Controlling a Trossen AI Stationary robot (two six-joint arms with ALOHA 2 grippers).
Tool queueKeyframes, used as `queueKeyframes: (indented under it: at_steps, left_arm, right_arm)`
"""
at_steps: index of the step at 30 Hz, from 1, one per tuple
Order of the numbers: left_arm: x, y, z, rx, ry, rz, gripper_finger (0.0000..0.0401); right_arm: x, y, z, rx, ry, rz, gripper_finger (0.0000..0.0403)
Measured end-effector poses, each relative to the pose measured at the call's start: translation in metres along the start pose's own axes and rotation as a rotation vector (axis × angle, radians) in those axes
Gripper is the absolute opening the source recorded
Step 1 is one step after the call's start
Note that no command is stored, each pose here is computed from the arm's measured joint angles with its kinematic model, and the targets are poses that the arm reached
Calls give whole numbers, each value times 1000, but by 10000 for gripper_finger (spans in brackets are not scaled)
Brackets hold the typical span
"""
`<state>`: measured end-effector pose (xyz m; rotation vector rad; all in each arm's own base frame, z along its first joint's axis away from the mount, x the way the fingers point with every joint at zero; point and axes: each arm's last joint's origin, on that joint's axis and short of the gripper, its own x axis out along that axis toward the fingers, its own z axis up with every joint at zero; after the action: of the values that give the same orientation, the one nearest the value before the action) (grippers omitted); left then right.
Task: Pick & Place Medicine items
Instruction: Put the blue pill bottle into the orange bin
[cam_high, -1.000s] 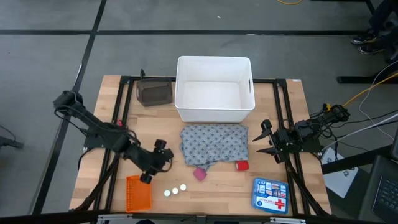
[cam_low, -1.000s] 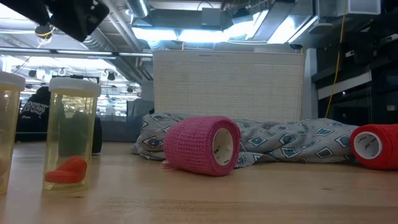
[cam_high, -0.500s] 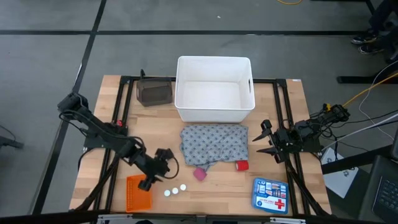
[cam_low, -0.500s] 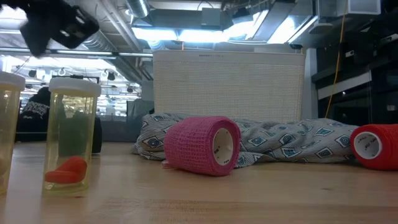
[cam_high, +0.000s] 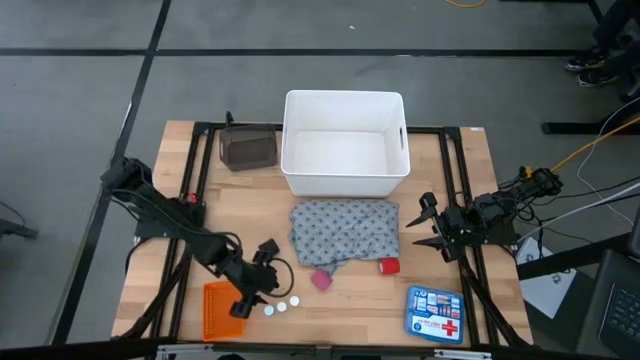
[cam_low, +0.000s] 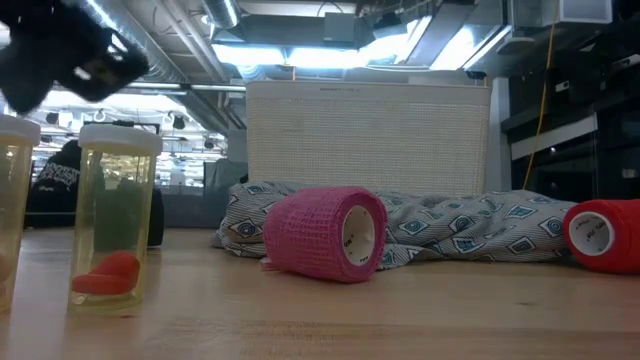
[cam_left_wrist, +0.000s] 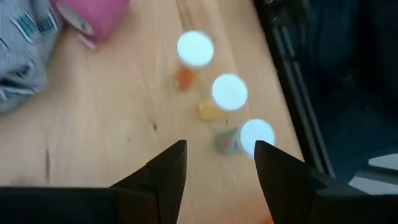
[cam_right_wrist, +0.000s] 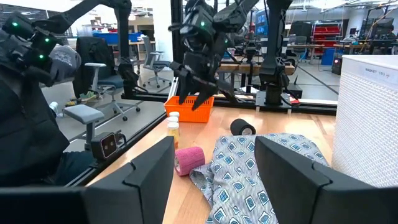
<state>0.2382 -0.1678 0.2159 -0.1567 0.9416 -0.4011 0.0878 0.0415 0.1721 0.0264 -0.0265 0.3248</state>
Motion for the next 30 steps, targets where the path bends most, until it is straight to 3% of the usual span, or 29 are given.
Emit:
queueKeyframes:
  at_steps: [11, 15, 23, 30]
  left_arm:
    - [-5, -4, 27, -163, 4, 55, 187]
    - [-7, -14, 23, -241, 11, 82, 187]
    - [-6, -25, 12, -290, 19, 133, 189]
    - [-4, -35, 6, -276, 22, 139, 234]
  right_arm:
    - [0, 0, 0, 0, 0, 0, 224]
    - [0, 0, 0, 0, 0, 0, 224]
    - [0, 0, 0, 0, 0, 0, 224]
    - [0, 0, 0, 0, 0, 0, 224]
